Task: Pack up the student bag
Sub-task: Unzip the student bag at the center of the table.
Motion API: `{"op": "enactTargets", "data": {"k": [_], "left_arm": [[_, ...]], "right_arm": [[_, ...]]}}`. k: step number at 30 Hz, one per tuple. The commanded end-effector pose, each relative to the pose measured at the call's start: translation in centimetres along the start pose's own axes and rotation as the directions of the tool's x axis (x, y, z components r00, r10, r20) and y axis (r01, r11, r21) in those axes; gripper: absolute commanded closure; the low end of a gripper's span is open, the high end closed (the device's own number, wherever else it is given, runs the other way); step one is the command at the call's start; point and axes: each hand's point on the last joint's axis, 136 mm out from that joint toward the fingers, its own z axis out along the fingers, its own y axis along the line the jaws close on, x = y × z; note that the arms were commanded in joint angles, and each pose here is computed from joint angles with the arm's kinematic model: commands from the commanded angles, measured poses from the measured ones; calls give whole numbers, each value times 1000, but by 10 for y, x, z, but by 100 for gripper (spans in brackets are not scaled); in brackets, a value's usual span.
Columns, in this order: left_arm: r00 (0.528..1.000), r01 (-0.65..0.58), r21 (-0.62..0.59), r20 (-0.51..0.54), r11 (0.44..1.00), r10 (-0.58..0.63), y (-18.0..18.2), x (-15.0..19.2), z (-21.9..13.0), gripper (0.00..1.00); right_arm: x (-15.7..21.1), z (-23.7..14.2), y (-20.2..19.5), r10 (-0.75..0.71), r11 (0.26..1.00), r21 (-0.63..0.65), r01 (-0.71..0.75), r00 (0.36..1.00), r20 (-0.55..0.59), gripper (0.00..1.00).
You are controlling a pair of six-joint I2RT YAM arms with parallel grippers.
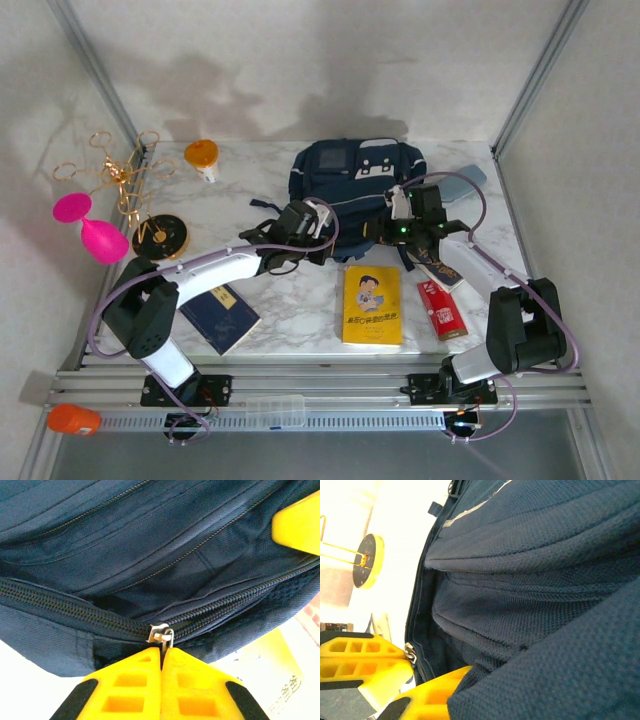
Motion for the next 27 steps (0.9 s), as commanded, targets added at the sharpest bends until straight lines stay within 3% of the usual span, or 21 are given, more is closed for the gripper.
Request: {"op": "enactTargets", "data": {"k": [1, 6, 8, 14, 18, 22, 25, 27], "left_arm": [[996, 72, -105, -50, 992, -77, 31, 22, -1, 100], [991, 136, -57, 24, 989, -134, 16, -1, 4, 100], [989, 142, -45, 42, 989, -140, 12, -6, 4, 100], [992, 124, -20, 30, 992, -124, 3, -5, 7, 100], [995, 99, -16, 9, 995, -99, -2, -1, 9, 100], [996, 86, -26, -7, 996, -86, -3, 2, 11, 100], [997, 74, -40, -6, 996, -74, -3, 3, 10, 100], [997, 75, -53, -4, 996, -76, 0, 3, 10, 100]], "right_arm": [[-31, -9, 6, 12, 998, 56, -18, 996, 93, 80], [-2, -17, -30, 273, 936, 196, -293, 954, 123, 32], [17, -20, -39, 398, 884, 208, -419, 907, 139, 20], [49, -12, -15, 634, 764, 16, -645, 755, 169, 2], [50, 4, -4, 724, 679, -41, -733, 660, 200, 1], [33, 22, -18, 740, 648, -28, -761, 620, 260, 1], [18, 41, -20, 707, 682, -18, -731, 653, 274, 9], [6, 50, -15, 645, 739, -16, -673, 702, 302, 22]]}}
